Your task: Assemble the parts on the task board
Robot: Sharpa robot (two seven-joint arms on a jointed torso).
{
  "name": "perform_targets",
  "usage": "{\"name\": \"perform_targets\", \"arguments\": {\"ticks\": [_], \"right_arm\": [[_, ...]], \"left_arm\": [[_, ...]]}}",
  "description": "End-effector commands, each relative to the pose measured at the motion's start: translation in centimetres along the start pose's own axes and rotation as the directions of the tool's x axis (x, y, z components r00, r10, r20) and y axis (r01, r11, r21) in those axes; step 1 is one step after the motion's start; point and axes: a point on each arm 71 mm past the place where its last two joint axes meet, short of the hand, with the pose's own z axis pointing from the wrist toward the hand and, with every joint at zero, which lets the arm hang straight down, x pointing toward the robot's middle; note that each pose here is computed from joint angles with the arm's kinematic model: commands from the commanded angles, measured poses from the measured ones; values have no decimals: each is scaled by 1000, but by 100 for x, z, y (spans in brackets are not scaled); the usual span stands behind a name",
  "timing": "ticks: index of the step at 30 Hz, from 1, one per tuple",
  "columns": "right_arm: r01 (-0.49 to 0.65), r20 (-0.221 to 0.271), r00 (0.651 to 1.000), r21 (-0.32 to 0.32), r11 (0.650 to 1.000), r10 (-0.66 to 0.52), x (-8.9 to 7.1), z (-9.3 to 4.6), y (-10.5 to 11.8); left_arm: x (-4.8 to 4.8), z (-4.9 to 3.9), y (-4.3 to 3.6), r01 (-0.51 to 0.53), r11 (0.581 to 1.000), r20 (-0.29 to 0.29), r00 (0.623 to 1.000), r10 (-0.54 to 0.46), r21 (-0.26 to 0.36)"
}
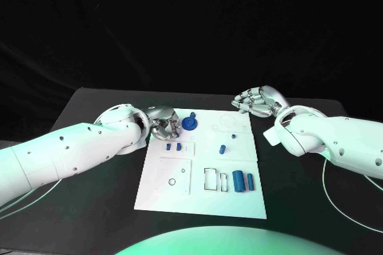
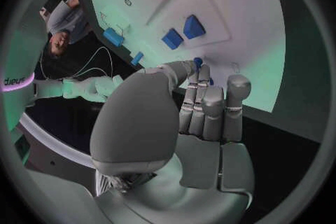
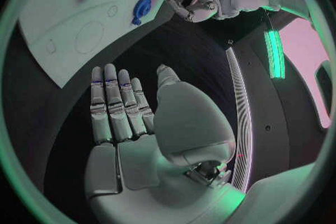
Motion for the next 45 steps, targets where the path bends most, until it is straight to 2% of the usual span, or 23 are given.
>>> {"name": "perform_targets", "arguments": {"ticks": [1, 15, 24, 45], "right_arm": [[6, -14, 1000, -10, 1000, -6, 16, -1, 9], [6, -15, 1000, -9, 1000, -6, 15, -3, 7], [6, -15, 1000, -8, 1000, -6, 11, -4, 4], [6, -14, 1000, -7, 1000, -6, 10, -3, 2]], "left_arm": [[16, 12, -21, 0, 1000, -22, 1000, 0, 4], [46, 52, 7, -6, 1000, -62, 998, 5, -22], [41, 46, 37, -13, 999, -60, 998, 11, -32], [22, 37, 22, -8, 1000, -31, 999, 7, -19]]}}
